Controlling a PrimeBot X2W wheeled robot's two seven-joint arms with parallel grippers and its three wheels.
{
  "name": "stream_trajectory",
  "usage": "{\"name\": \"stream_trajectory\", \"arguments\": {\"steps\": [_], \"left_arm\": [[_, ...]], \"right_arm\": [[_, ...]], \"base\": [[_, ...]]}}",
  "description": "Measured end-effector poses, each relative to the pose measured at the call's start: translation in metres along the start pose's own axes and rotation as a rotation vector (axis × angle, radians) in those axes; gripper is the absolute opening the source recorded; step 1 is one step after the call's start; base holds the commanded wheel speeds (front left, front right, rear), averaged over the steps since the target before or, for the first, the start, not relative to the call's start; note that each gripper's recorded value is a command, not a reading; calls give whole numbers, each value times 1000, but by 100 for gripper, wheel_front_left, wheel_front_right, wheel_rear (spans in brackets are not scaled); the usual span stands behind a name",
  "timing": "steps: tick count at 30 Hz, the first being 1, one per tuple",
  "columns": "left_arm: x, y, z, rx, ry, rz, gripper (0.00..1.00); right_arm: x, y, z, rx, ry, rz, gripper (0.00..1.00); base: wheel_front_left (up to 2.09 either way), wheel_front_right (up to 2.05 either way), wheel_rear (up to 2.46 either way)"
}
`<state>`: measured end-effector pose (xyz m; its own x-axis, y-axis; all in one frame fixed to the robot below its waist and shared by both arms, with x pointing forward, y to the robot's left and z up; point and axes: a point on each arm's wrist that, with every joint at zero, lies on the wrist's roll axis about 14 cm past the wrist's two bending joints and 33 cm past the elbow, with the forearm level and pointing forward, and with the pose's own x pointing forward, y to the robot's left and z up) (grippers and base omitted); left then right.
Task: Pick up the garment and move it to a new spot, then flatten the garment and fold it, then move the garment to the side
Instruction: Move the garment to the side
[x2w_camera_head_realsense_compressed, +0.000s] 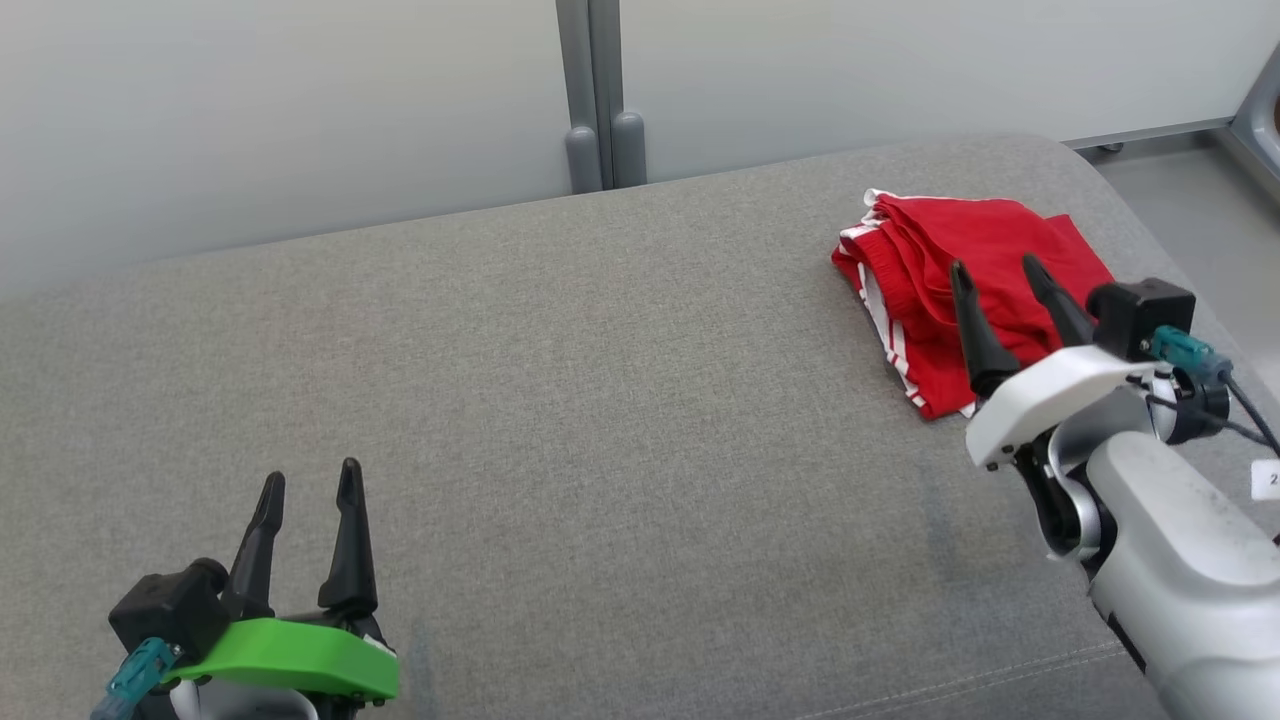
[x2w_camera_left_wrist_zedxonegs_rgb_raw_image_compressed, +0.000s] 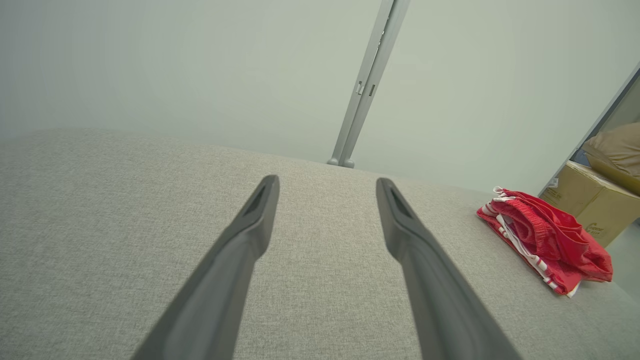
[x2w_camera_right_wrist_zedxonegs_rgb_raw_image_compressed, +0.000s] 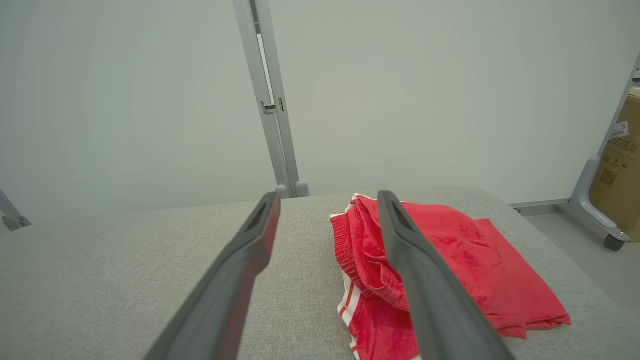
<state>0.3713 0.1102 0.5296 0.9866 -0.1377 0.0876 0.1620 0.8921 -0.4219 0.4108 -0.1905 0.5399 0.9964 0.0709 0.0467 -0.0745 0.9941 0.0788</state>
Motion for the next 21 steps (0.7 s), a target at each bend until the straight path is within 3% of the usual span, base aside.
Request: {"name": "stream_trajectory", "arguments": {"steps": [21], "left_arm": [[-21,19,-15,46,35,69,100]], "right_arm": [[-48,30,-17,10,-43,-24,100]], "base": [[0,0,0]]}}
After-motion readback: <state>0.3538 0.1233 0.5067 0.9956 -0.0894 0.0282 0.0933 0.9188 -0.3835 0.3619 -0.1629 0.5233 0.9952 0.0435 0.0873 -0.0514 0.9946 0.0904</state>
